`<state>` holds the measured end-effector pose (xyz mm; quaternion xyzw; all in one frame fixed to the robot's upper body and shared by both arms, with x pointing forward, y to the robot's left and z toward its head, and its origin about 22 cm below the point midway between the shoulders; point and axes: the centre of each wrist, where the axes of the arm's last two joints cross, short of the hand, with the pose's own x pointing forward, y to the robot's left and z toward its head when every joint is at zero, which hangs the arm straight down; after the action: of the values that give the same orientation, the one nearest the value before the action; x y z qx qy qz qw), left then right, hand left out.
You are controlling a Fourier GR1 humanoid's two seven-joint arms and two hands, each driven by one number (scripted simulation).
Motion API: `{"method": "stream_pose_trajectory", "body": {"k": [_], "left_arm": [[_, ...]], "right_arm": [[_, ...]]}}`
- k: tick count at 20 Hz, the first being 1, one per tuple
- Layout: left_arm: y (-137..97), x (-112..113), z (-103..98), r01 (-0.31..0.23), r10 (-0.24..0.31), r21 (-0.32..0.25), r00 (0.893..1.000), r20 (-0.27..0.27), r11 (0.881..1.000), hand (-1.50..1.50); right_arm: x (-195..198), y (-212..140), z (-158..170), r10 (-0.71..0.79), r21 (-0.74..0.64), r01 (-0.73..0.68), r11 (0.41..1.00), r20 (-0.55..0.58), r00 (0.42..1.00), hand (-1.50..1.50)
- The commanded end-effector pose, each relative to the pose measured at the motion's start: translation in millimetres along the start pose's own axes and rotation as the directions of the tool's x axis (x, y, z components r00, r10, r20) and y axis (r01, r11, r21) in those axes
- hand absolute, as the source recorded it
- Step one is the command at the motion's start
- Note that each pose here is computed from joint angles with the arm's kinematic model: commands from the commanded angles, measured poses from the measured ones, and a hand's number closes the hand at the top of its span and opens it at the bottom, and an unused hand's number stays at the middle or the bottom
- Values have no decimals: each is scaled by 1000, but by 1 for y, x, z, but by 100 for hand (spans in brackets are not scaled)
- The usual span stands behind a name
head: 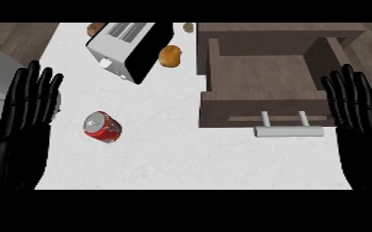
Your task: Pick up the can, place it into the drawer and close the drawer
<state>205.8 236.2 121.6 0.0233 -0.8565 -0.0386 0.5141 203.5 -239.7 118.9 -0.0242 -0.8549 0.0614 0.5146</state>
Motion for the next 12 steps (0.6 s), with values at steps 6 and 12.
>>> {"method": "stream_pose_trajectory", "body": {"k": [6, 12], "left_arm": [[44, 2, -7, -220, 258, -422, 966, 34, 879, -150], [106, -7, 9, -137, 19, -376, 953, -302, 917, -150]], "right_arm": [[10, 2, -2, -55, -15, 55, 998, 18, 998, -150], [-7, -26, 18, -37, -244, -34, 969, -280, 959, -150]]}}
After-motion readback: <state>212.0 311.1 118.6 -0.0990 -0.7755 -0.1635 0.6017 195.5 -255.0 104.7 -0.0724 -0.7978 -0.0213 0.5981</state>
